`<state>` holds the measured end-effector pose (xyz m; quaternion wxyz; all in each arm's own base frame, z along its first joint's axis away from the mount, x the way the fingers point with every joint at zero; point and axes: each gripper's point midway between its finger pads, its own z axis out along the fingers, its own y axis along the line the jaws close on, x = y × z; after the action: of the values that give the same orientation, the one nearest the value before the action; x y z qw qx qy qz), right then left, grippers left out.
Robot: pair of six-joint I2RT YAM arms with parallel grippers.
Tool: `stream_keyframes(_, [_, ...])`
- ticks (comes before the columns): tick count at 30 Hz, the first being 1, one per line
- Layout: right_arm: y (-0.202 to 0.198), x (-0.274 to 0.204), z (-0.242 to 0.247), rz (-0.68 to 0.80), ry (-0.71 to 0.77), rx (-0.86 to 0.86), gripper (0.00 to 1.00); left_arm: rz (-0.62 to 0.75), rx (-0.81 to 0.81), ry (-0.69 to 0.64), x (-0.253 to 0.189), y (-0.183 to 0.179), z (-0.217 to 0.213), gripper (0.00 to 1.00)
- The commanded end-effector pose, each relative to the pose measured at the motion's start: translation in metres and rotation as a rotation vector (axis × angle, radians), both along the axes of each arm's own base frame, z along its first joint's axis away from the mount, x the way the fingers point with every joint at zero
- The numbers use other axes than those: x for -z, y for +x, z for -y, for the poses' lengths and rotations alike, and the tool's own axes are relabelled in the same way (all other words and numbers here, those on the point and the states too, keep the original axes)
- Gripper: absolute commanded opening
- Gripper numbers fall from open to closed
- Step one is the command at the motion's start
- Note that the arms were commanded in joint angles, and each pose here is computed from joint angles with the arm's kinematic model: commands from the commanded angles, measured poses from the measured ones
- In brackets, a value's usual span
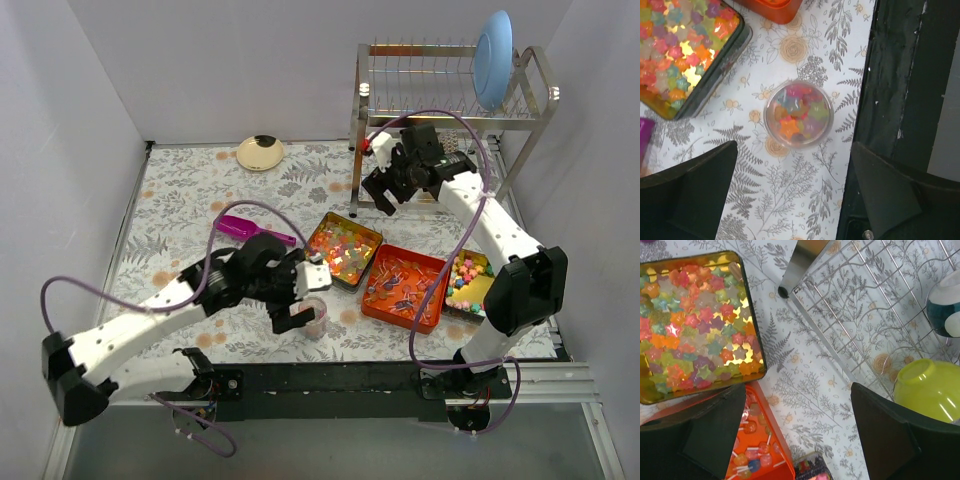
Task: Pack the candies
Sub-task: Close the bottle lid on the packing bottle, then screw the bottle lid onto the packing bottle.
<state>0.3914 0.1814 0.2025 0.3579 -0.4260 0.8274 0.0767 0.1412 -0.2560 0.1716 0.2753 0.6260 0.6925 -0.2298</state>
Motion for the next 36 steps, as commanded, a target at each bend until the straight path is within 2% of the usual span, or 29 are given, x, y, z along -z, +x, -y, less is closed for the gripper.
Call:
stream_keyframes(1, [0.004,-0.040,0.005,0.063,-0.012,-0.015,0.93,0.069,-0.131,-0.184,0.001,-0.003,-0.016,0.98])
stream_keyframes(4, [0.008,-0.044,0.009,0.038,-0.054,0.000,0.92,-0.005,-0.311,-0.354,-0.011,0.005,-0.011,0.98])
stream_keyframes(6, [0.008,-0.041,0.013,0.009,-0.079,0.016,0.92,-0.100,-0.409,-0.461,-0.023,0.009,-0.008,0.98])
stream_keyframes(8, [0.009,-0.045,0.013,0.008,-0.079,0.023,0.92,-0.148,-0.407,-0.519,-0.020,0.001,-0.012,0.98])
stream_keyframes(9, [0.009,-0.042,0.015,-0.006,-0.092,0.034,0.92,-0.143,-0.438,-0.581,-0.026,0.005,-0.010,0.98])
stream_keyframes(12, [0.012,-0.042,0.016,-0.016,-0.095,0.056,0.92,-0.070,-0.531,-0.629,-0.022,0.024,-0.016,0.98])
stream_keyframes(14, [0.015,-0.043,0.015,-0.021,-0.097,0.059,0.91,-0.038,-0.571,-0.633,-0.010,0.029,-0.023,0.98])
stream_keyframes(17, [0.017,-0.045,0.013,-0.023,-0.098,0.050,0.91,-0.079,-0.580,-0.656,0.015,0.021,-0.024,0.98])
stream_keyframes(23, [0.020,-0.035,0.008,-0.051,-0.099,0.025,0.91,0.019,-0.486,-0.696,0.010,0.012,-0.018,0.98])
stream_keyframes(29, [0.030,-0.046,-0.012,-0.082,-0.011,0.027,0.91,0.006,-0.358,-0.664,0.014,-0.006,-0.004,0.98])
stream_keyframes(32, [0.026,-0.052,-0.016,-0.079,0.008,0.010,0.91,-0.006,-0.333,-0.706,0.001,-0.016,-0.007,0.98])
stream_keyframes(33, [0.025,-0.051,-0.018,-0.080,0.008,0.001,0.91,-0.044,-0.334,-0.693,0.006,-0.022,-0.007,0.98])
stream_keyframes(36, [0.022,-0.050,-0.017,-0.085,0.002,-0.006,0.91,-0.039,-0.354,-0.653,0.017,-0.021,-0.002,0.98])
